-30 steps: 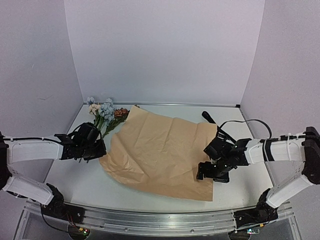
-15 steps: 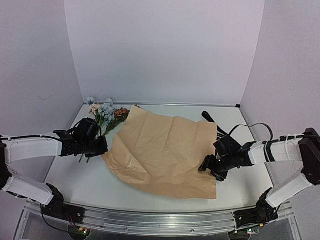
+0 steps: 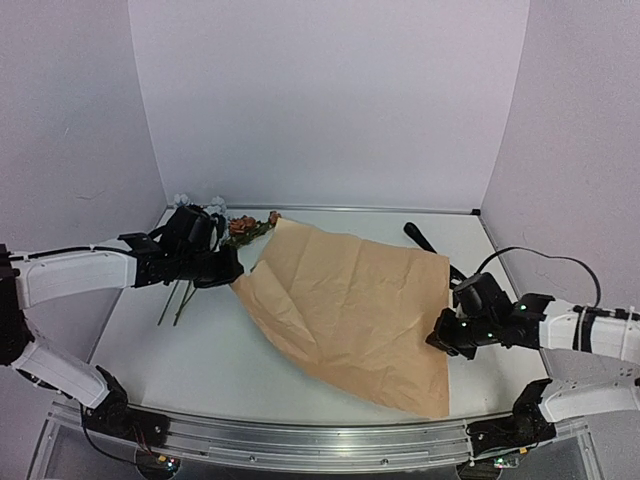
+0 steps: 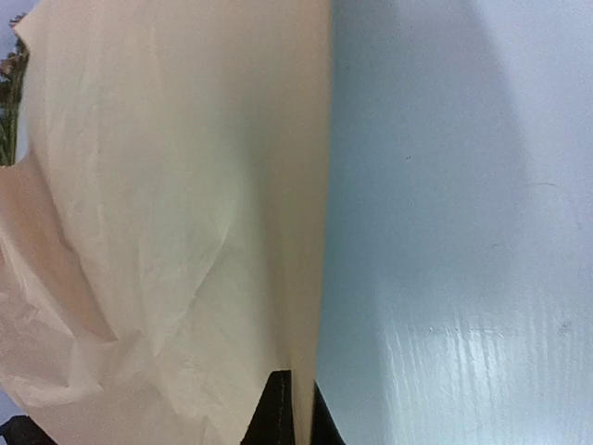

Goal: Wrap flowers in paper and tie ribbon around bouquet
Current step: Adjust the flattened wrapping paper at the center of the board.

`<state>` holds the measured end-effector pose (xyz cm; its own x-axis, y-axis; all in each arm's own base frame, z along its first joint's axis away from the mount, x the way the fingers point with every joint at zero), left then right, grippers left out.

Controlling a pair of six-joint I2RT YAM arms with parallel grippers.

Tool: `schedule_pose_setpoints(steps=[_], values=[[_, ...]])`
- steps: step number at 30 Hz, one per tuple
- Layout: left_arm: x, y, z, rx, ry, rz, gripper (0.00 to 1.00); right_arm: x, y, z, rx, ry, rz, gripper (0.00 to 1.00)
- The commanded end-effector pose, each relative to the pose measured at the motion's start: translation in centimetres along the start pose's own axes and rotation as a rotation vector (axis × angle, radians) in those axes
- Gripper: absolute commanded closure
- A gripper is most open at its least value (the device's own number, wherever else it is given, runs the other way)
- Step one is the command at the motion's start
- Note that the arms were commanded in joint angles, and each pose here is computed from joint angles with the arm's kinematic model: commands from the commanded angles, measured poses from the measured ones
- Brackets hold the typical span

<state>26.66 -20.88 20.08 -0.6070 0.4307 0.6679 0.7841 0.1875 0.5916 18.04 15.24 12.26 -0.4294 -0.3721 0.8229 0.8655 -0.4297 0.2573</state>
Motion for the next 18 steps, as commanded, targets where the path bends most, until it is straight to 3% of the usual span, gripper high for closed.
schedule_pose_setpoints(steps=[1, 8, 18], values=[[-0.5, 3.3, -2.9, -0.106, -0.031, -0.063, 1.0, 2.8, -0.1, -1.2, 0.144, -0.121, -0.156, 1.0], [-3.5, 5.8, 1.4, -0.05, 0.155, -0.026, 1.0, 0.0, -1.8, 0.7, 0.159, -0.127, -0.193, 1.0], [-6.8, 7.0, 7.6, 0.097, 0.233, 0.058, 1.0, -4.6, -2.3, 5.7, 0.082, -0.086, -0.098, 1.0]])
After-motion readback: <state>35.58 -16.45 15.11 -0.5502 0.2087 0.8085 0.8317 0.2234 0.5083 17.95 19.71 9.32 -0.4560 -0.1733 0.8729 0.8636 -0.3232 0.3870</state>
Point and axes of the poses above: each gripper's point midway between its finger pads, its own x axis back along the fingers, its own z axis along the line the jaws close on, y = z × x, the point moved 7 cm from there along x, back along the fingers, and after that the axes turned 1 degree about -x, right-handed, at the moved point
